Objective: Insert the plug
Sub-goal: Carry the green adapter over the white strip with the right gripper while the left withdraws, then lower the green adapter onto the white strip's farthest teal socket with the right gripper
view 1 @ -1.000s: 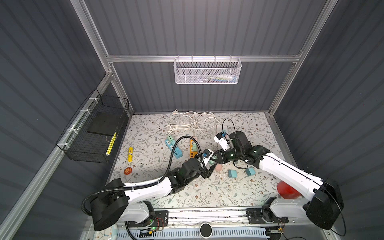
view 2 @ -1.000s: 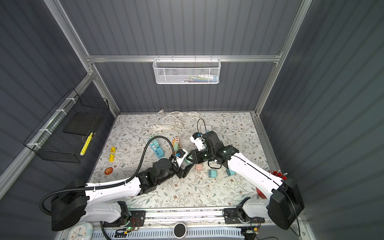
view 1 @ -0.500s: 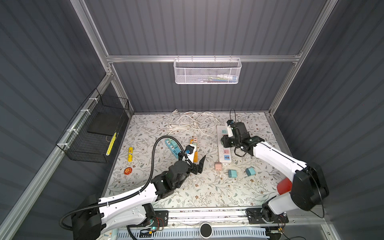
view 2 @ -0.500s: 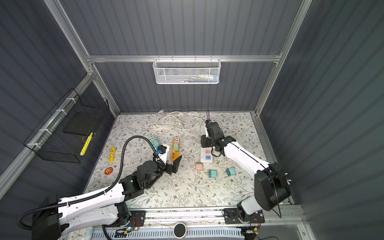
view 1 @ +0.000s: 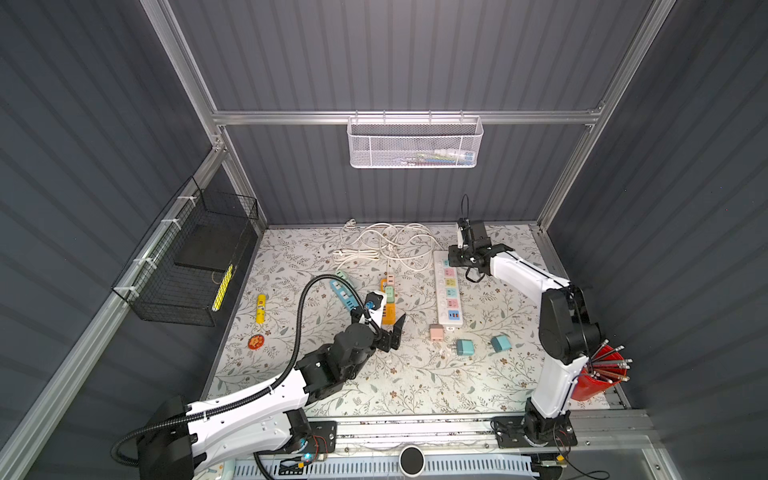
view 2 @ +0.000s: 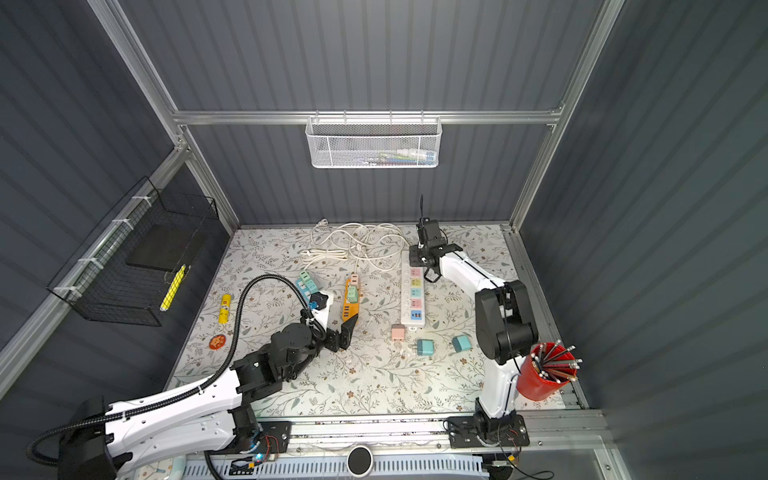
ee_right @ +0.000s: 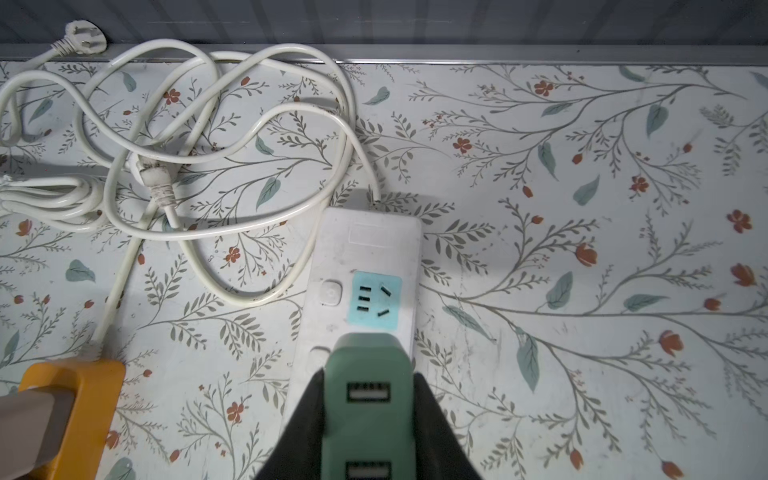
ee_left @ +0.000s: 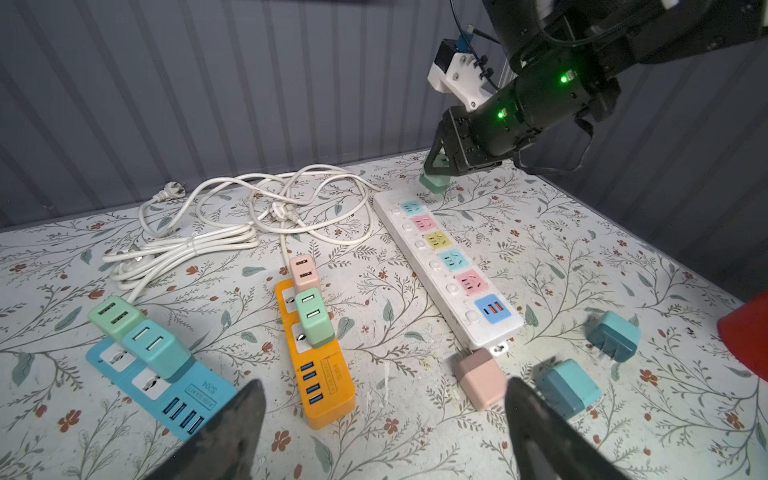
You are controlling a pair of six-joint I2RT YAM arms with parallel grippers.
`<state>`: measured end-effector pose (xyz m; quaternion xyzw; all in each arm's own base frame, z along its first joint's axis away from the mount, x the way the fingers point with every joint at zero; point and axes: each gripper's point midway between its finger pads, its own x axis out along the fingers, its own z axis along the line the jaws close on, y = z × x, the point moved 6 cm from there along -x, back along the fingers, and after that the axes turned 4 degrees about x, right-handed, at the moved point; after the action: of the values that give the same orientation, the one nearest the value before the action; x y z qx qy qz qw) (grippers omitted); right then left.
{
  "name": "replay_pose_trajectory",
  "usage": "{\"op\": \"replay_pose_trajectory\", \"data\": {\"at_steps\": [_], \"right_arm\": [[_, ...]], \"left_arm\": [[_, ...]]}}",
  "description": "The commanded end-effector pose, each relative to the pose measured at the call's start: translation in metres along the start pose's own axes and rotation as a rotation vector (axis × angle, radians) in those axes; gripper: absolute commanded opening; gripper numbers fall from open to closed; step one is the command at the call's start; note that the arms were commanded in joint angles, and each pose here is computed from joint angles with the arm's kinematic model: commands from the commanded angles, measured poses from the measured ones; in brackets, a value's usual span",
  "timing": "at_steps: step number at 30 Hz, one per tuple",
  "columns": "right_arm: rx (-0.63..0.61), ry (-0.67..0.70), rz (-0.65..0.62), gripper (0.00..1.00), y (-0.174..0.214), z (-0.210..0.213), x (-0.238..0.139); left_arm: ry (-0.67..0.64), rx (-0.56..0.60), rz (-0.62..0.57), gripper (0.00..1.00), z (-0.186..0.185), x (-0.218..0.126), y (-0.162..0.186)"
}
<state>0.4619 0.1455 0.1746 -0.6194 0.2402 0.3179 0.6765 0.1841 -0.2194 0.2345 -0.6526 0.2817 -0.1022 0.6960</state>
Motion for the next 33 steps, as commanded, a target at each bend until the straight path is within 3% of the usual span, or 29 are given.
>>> {"op": "replay_pose_trajectory", "data": {"at_steps": [1,17,33], "right_arm": [[-0.004,-0.005,0.011,0.14,-0.006,0.001,0.008],[0.075,-0.011,0.12,0.13,0.003,0.006,0.047],[0.097,0.065,0.12,0.12,0.008,-0.001,0.06]], "left_arm": [[-0.015,-0.019,0.007,0.9,0.005,-0.002,0.005],[-0.028,-0.023,-0.013,0.9,0.01,-0.008,0.005],[-0.037,-0.016,-0.019,0.9,0.012,-0.008,0.008]]}}
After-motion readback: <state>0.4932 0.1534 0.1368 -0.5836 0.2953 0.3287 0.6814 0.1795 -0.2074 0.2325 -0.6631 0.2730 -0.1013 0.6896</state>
